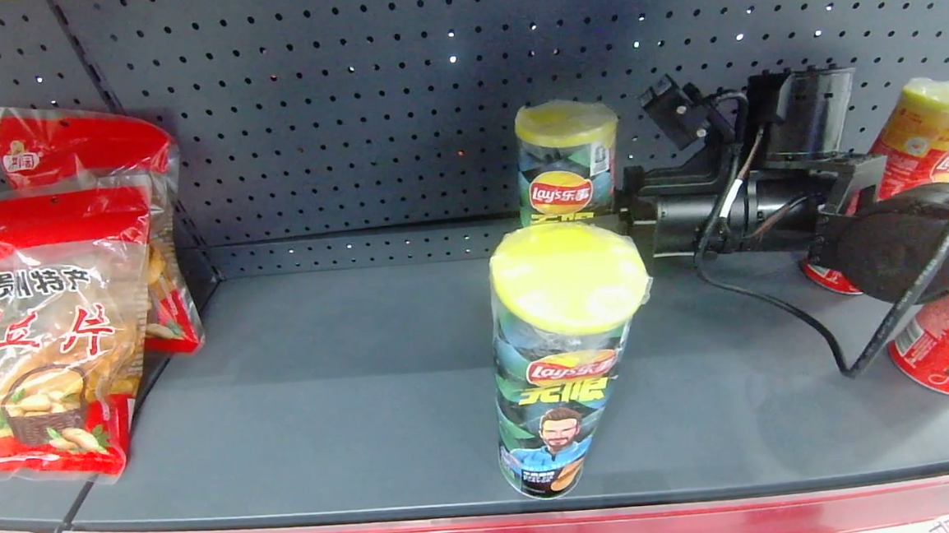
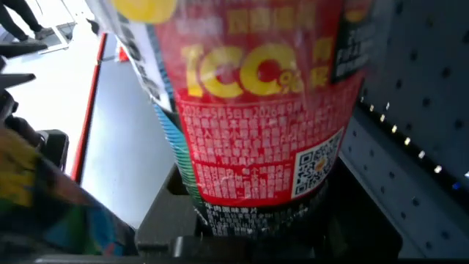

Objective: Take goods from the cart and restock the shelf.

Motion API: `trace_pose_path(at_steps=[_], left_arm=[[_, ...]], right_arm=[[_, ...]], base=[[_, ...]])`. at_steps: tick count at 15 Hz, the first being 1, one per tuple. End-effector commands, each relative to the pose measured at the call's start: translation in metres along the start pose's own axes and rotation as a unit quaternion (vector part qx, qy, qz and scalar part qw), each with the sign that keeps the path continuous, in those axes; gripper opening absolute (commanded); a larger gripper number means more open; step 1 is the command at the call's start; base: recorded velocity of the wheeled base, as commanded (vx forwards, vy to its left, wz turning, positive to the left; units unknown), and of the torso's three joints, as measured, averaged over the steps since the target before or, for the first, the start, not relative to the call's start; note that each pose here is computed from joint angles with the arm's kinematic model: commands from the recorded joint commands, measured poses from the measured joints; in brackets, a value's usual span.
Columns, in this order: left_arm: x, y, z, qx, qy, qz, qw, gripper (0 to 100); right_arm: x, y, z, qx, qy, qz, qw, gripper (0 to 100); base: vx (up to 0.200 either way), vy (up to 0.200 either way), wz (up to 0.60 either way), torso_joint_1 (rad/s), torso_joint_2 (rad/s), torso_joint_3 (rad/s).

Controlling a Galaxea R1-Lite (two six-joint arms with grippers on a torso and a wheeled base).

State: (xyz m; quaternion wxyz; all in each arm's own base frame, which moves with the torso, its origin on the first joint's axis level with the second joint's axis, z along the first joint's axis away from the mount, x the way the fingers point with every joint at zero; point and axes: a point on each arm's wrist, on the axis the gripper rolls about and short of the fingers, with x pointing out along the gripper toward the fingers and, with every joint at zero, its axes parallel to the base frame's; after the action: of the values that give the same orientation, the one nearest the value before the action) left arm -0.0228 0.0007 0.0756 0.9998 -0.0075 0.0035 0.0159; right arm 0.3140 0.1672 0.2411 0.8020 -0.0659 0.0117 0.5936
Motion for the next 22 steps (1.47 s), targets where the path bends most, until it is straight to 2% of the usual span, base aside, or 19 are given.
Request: trace_pose_path(at_steps=[1,4,11,15,22], left_arm=[[0.000,0.000,0.000,0.000,0.000,0.000,1.0000,100],[0.000,0.000,0.000,0.000,0.000,0.000,1.0000,100],[0.000,0.000,0.000,0.000,0.000,0.000,1.0000,100],[0.000,0.000,0.000,0.000,0.000,0.000,1.0000,100],[0.000,0.000,0.000,0.000,0.001,0.000,1.0000,100]], right_arm=[[-0.007,0.008,0.013,-0.012,-0.013,0.000,1.000,0],[-0.002,0.018,0.012,-0.002,-0.012,0.014,1.000,0],[0.024,0.010,0.001,0.003,-0.016,0.028,0.999,0],[0.038,0.013,-0.004,0.019,-0.023,0.034,0.999,0],[0.040,0.012,-0.013,0.032,-0.013,0.033,0.999,0]], base=[[0.000,0.000,0.00,0.000,0.00,0.000],[0.000,0.000,0.00,0.000,0.00,0.000],[0.000,0.000,0.00,0.000,0.00,0.000],[0.000,0.000,0.00,0.000,0.00,0.000],[0.000,0.000,0.00,0.000,0.00,0.000]])
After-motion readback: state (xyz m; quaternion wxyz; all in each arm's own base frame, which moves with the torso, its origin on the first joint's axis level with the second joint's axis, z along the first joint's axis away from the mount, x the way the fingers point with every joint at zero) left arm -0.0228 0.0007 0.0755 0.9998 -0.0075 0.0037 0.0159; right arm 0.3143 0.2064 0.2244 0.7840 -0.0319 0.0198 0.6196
